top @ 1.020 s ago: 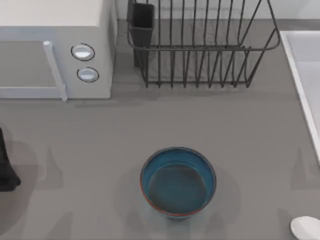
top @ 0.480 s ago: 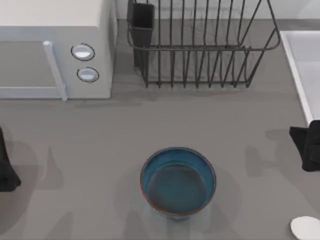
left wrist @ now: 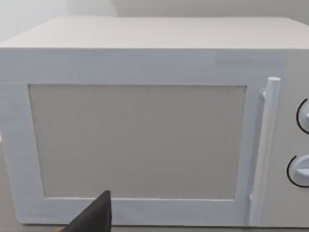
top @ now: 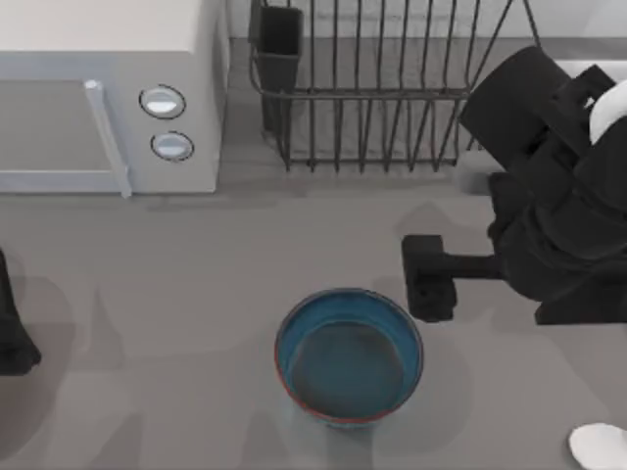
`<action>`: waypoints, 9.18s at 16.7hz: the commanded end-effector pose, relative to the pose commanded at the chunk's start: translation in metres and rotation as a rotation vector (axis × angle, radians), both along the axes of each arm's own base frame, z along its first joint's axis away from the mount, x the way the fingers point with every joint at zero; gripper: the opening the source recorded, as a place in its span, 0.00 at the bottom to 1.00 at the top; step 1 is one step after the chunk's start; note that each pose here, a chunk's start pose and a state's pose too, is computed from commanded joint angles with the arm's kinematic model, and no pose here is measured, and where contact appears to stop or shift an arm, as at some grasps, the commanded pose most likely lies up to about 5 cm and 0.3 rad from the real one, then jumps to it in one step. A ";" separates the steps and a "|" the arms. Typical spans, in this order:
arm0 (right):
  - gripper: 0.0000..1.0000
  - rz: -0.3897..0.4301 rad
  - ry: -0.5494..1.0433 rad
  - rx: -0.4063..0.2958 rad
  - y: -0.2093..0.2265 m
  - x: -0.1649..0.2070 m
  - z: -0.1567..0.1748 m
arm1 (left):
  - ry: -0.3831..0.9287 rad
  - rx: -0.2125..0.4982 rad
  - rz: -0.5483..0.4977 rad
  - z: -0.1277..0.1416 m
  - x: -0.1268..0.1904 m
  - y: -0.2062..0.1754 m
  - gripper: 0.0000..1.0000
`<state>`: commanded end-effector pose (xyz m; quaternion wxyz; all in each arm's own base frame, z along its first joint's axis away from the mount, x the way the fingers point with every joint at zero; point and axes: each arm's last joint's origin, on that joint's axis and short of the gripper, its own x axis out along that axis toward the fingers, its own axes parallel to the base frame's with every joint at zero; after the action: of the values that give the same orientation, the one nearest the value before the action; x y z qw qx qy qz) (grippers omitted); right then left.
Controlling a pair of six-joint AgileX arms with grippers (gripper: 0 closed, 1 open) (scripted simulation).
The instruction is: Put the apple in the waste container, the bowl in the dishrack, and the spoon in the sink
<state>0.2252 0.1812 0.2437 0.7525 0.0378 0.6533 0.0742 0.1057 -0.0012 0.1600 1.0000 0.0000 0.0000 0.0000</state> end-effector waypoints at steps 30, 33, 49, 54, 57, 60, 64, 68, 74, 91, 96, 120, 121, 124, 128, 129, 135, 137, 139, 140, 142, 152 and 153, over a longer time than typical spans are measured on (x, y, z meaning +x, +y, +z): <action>0.85 -0.024 0.138 -0.161 0.057 0.040 -0.115 | 0.000 0.000 0.000 0.000 0.000 0.000 1.00; 0.62 -0.024 0.138 -0.161 0.057 0.040 -0.115 | 0.000 0.000 0.000 0.000 0.000 0.000 1.00; 0.00 -0.024 0.138 -0.161 0.057 0.040 -0.115 | 0.000 0.000 0.000 0.000 0.000 0.000 1.00; 0.00 -0.026 0.130 -0.155 0.060 0.044 -0.093 | 0.000 0.000 0.000 0.000 0.000 0.000 1.00; 0.00 -0.029 0.149 -0.173 0.059 0.044 -0.058 | 0.000 0.000 0.000 0.000 0.000 0.000 1.00; 0.00 -0.026 0.146 -0.168 0.058 0.042 -0.024 | 0.000 0.000 0.000 0.000 0.000 0.000 1.00; 0.00 -0.025 0.137 -0.160 0.057 0.041 -0.014 | 0.000 0.000 0.000 0.000 0.000 0.000 1.00; 0.00 0.005 0.082 -0.158 0.061 0.040 -0.012 | 0.000 0.000 0.000 0.000 0.000 0.000 1.00; 0.00 0.153 -0.423 -0.130 0.087 0.032 0.028 | 0.000 0.000 0.000 0.000 0.000 0.000 1.00; 0.00 -0.170 -1.426 -0.090 0.083 -0.043 0.175 | 0.000 0.000 0.000 0.000 0.000 0.000 1.00; 0.00 -0.173 -1.425 -0.091 0.095 -0.020 0.160 | 0.000 0.000 0.000 0.000 0.000 0.000 1.00; 0.53 -0.170 -1.426 -0.090 0.081 0.157 -0.025 | 0.000 0.000 0.000 0.000 0.000 0.000 1.00; 0.60 -0.170 -1.426 -0.090 0.081 0.157 -0.025 | 0.000 0.000 0.000 0.000 0.000 0.000 1.00; 0.83 -0.170 -1.426 -0.090 0.081 0.157 -0.025 | 0.000 0.000 0.000 0.000 0.000 0.000 1.00; 1.00 -0.170 -1.426 -0.090 0.081 0.157 -0.025 | 0.000 0.000 0.000 0.000 0.000 0.000 1.00; 1.00 -0.170 -1.426 -0.090 0.081 0.157 -0.025 | 0.000 0.000 0.000 0.000 0.000 0.000 1.00; 1.00 -0.169 -1.426 -0.088 0.082 0.157 -0.024 | 0.000 0.000 0.000 0.000 0.000 0.000 1.00; 1.00 -0.167 -1.425 -0.088 0.080 0.156 -0.024 | 0.000 0.000 0.000 0.000 0.000 0.000 1.00; 1.00 -0.163 -1.420 -0.089 0.069 0.153 -0.017 | 0.000 0.000 0.000 0.000 0.000 0.000 1.00; 1.00 -0.162 -1.418 -0.089 0.060 0.150 -0.011 | 0.000 0.000 0.000 0.000 0.000 0.000 1.00; 1.00 -0.161 -1.413 -0.091 0.034 0.139 0.005 | 0.000 0.000 0.000 0.000 0.000 0.000 1.00; 1.00 -0.168 -1.462 -0.097 -0.136 -0.035 0.048 | 0.000 0.000 0.000 0.000 0.000 0.000 1.00; 1.00 -0.166 -1.468 -0.097 -0.147 -0.054 0.038 | 0.000 0.000 0.000 0.000 0.000 0.000 1.00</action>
<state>0.1707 0.0343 0.2818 0.9998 -0.0055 -0.0207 -0.0058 0.1057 -0.0012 0.1600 1.0000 0.0000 0.0000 0.0000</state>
